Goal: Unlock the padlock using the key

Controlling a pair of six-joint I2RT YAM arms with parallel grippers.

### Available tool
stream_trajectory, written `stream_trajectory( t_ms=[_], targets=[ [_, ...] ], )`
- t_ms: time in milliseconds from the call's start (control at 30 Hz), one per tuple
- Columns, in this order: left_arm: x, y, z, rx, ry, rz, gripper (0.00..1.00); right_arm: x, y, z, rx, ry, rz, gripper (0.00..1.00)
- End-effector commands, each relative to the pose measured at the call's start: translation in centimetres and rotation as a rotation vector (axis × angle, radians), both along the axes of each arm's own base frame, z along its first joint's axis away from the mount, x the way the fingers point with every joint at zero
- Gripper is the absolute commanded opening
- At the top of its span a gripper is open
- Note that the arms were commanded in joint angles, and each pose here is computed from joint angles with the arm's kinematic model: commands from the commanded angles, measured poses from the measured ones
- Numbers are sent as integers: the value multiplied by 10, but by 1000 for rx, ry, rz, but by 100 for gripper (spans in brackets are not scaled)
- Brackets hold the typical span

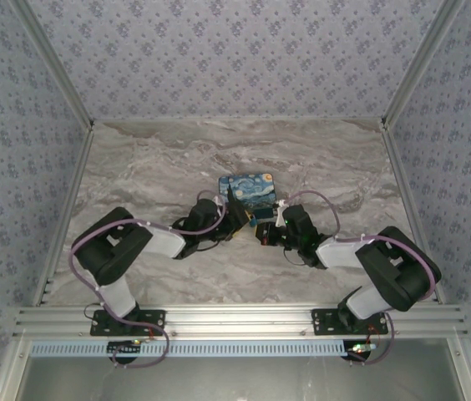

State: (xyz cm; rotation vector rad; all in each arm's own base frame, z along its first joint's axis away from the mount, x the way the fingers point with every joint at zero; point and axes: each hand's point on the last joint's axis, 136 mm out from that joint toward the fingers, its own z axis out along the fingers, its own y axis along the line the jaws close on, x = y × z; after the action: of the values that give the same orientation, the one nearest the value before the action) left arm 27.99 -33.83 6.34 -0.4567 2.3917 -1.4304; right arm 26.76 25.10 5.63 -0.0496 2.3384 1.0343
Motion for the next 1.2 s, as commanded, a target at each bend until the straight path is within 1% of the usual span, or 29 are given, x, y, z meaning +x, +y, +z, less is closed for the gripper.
stream_trajectory(
  t_ms=[0,300,467,767,967,1167],
  targets=[
    [5,-11,11,-85,-26,-5,48,6,3,16,46,3,-13,0],
    [4,-26,-1,-133,-10,-10,46,7,2,14,41,10,-19,0],
    [4,-31,-1,-145,-11,-12,45,7,1,13,37,12,-26,0],
    [3,-41,0,-167,4,-21,39,8,-2,17,60,23,-45,0],
    [3,-45,5,-187,6,-19,34,7,-4,20,72,35,-58,0],
    [3,-44,8,-188,3,-12,25,7,-6,17,71,50,-69,0]
  ],
)
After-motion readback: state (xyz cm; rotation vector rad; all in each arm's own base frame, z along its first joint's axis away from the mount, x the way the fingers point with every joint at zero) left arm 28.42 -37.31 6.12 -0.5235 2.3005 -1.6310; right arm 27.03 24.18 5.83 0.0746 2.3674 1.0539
